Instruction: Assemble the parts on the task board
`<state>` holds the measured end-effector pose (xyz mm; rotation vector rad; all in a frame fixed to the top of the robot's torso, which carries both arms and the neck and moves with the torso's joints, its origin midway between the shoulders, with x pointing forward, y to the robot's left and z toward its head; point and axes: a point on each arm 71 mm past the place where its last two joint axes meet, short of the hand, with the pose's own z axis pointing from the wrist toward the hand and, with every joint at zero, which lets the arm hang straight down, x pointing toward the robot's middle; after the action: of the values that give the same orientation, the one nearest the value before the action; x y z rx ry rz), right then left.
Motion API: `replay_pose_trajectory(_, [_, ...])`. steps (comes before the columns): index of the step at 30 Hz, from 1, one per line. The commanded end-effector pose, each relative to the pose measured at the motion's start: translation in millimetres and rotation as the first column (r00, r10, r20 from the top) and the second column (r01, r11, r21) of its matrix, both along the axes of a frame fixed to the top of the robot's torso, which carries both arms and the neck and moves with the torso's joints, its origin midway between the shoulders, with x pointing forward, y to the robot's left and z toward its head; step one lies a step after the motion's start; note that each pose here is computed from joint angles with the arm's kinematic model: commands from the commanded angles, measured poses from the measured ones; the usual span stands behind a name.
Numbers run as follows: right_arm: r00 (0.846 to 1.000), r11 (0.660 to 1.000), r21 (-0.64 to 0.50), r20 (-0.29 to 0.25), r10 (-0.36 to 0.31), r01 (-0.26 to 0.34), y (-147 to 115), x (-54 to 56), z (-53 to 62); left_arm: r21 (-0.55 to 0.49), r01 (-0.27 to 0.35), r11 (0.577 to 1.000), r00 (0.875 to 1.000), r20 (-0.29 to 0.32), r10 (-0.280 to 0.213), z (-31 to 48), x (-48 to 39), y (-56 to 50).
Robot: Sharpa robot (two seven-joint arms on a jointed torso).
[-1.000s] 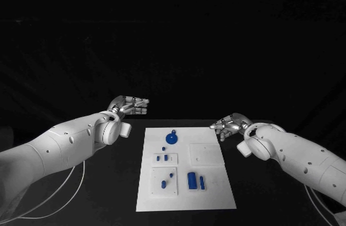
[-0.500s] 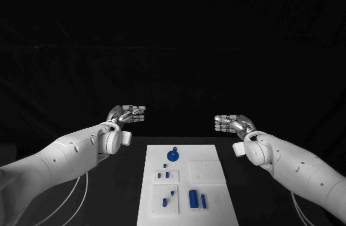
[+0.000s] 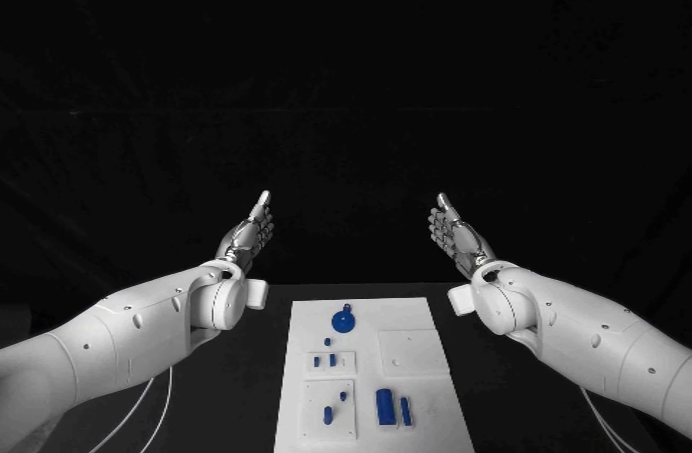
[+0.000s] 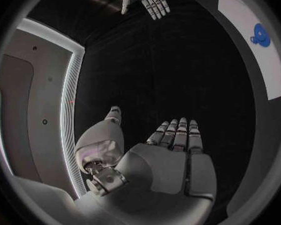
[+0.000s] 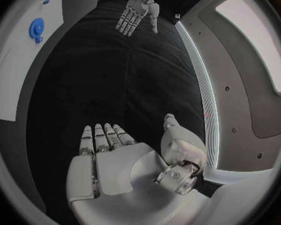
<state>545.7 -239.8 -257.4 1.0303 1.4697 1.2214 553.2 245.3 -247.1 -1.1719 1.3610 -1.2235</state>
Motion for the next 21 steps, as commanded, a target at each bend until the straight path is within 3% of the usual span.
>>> replay_pose_trajectory(1, [0.992,0.991,0.087,0.064,-0.110,0.105,6.0,-8.3,14.7,-0.002,-0.067,0.998,0.997,0.040,0.067,2.7,-14.2,-9.6])
replay_pose_trajectory(12, [0.983,0.974,0.157,0.061,-0.174,0.162,39.7,-62.0,31.7,-0.046,-0.085,0.995,0.994,0.059,0.088,16.0,-70.7,-43.4])
replay_pose_trajectory(16, [0.981,0.970,0.161,0.045,-0.189,0.179,45.1,-76.7,32.9,-0.054,-0.089,0.995,0.994,0.062,0.092,20.5,-84.6,-49.9])
replay_pose_trajectory(21, [0.980,0.969,0.162,0.036,-0.196,0.188,47.3,-83.8,33.2,-0.058,-0.091,0.994,0.994,0.063,0.094,22.9,-91.2,-52.7])
